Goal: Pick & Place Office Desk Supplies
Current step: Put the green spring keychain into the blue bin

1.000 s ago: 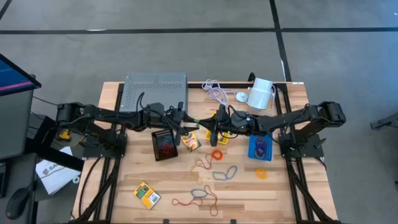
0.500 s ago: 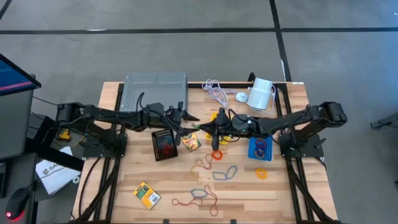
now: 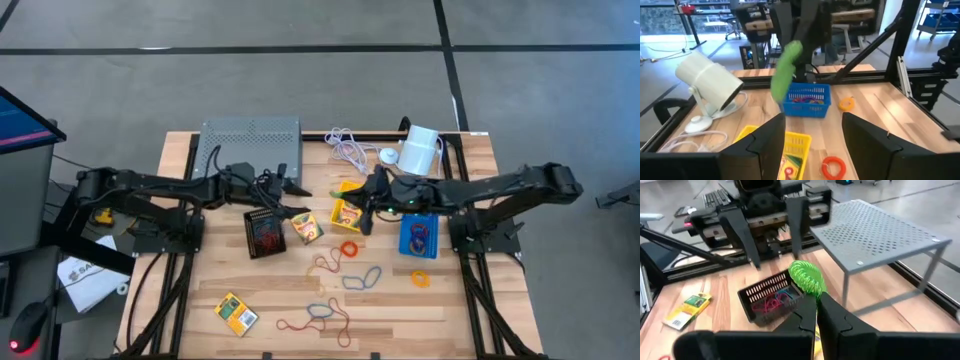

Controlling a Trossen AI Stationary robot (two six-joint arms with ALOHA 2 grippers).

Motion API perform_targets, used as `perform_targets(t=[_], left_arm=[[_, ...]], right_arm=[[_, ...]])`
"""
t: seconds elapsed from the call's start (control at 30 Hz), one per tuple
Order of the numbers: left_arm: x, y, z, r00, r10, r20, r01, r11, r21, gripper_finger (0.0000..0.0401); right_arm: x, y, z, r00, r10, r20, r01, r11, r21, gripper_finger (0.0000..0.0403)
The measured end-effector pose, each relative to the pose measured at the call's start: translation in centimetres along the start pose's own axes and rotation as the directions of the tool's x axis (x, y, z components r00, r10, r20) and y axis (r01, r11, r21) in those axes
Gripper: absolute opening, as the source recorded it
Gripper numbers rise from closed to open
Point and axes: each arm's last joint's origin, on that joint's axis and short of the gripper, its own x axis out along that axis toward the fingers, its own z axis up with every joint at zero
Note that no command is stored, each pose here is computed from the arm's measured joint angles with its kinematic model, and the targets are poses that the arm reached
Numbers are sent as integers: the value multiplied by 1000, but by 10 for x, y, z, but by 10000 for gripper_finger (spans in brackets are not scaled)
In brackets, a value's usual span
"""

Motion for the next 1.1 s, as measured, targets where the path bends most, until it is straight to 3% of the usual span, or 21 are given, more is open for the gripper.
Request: perform_targets(t=[0.13,0.4,0.67,0.83,1.1], left_arm=[[-11,-1,4,1000,-2,-25,2,1000,-10,190],[-17,-3,1,999,-3,-33,2,1000,-3,190],[-27,4,-21,987,49,154,-51,999,9,190],[-30,12,-28,984,84,159,-78,996,-38,190],[-34,11,-24,981,62,182,-56,998,-37,190]], right_arm=[[-24,-8,2,998,-22,-67,23,1000,16,0],[-74,-29,-6,960,-149,-236,178,978,105,0],[-118,-40,-23,900,-208,-383,283,947,153,0],[-135,-46,-50,873,-205,-443,324,922,211,0],[-148,-56,-100,889,-143,-436,310,888,340,0]])
